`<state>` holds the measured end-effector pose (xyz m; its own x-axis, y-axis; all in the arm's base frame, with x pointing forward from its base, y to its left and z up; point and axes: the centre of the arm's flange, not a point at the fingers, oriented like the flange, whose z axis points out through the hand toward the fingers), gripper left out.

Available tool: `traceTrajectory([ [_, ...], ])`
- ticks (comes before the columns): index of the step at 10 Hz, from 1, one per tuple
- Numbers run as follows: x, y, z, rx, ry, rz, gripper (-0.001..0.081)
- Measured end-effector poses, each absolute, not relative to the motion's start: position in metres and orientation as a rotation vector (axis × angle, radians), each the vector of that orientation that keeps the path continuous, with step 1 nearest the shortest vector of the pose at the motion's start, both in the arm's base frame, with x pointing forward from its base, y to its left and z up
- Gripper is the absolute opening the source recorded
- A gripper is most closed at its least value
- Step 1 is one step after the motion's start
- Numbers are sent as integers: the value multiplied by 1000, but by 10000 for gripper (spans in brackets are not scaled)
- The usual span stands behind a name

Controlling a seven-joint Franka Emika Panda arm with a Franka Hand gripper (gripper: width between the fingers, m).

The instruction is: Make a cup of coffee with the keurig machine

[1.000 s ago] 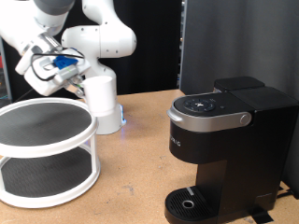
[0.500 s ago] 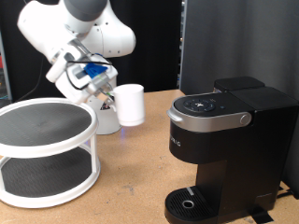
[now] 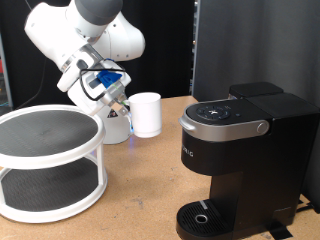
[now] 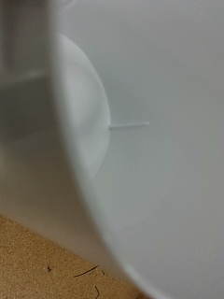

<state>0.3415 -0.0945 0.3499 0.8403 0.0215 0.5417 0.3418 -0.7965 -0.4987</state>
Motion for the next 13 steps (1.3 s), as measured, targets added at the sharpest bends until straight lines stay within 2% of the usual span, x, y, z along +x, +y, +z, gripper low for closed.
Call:
traceTrajectory([
  [13,346,-94,308,-2464,-292,-672,70],
])
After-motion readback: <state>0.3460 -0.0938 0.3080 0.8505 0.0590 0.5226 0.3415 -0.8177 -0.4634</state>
